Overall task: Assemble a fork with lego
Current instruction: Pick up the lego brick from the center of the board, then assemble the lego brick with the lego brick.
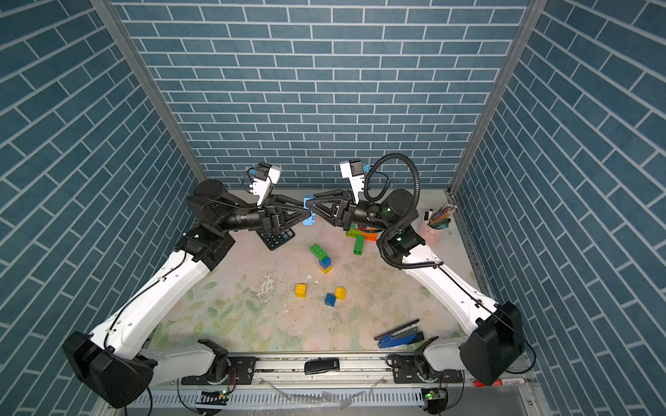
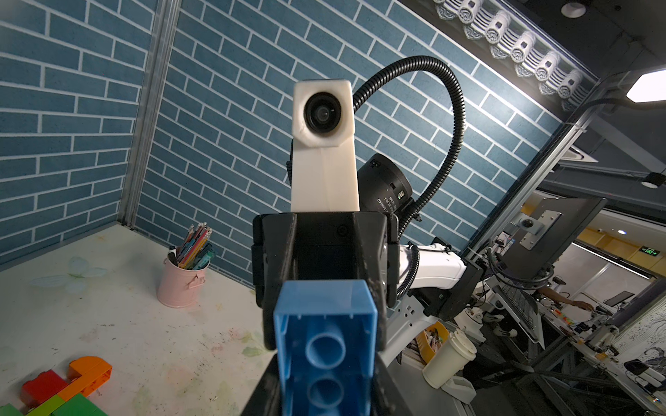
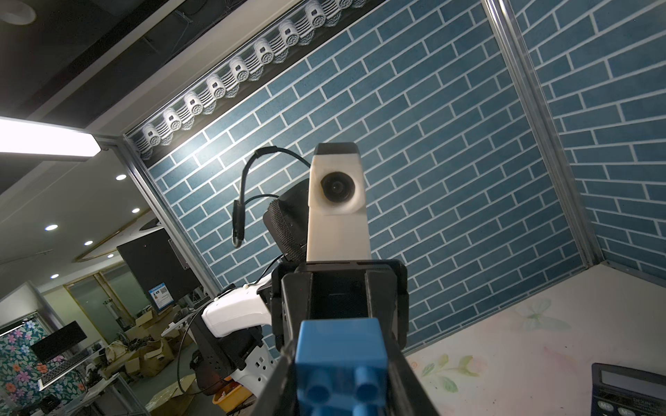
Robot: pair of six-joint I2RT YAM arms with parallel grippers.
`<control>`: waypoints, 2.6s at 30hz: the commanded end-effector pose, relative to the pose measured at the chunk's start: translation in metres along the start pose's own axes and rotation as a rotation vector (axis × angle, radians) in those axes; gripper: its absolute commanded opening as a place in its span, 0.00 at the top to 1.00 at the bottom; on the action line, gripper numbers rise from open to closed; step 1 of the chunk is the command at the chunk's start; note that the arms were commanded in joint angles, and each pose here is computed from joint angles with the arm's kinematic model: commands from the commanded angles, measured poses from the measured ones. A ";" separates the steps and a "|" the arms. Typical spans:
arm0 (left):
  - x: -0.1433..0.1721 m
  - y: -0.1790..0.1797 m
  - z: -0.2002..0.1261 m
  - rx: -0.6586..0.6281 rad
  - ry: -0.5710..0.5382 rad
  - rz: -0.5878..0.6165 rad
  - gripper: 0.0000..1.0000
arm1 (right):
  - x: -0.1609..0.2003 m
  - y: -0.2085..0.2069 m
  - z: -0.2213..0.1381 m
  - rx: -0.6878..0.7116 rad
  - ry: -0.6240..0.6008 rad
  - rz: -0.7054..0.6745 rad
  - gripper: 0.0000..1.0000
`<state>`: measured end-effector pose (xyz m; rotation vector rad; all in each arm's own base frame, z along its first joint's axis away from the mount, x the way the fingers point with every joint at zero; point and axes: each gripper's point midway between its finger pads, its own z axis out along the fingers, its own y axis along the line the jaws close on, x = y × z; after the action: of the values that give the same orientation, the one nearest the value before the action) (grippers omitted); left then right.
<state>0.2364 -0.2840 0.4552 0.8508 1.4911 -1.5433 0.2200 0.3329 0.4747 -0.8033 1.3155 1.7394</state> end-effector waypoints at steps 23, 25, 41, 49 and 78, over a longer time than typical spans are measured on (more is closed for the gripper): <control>0.166 0.195 -0.087 -0.802 0.089 -0.373 0.23 | 0.191 -0.148 -0.172 1.328 0.927 0.126 1.00; 0.184 0.211 -0.089 -0.825 0.095 -0.426 0.27 | 0.209 -0.144 -0.174 1.309 0.982 0.166 1.00; 0.221 0.308 -0.100 -0.806 0.072 -0.706 0.42 | 0.255 -0.182 -0.117 1.172 1.127 0.126 1.00; 0.233 0.323 -0.089 -0.763 0.096 -0.770 0.45 | 0.262 -0.196 -0.110 1.170 1.179 0.122 1.00; 0.259 0.324 -0.062 -0.689 0.207 -0.829 0.49 | 0.272 -0.225 -0.093 1.143 1.225 0.074 1.00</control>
<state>0.4057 -0.2325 0.0767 -0.0823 2.5024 -1.2790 0.2848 0.3337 0.1157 -1.0231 2.7115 0.1462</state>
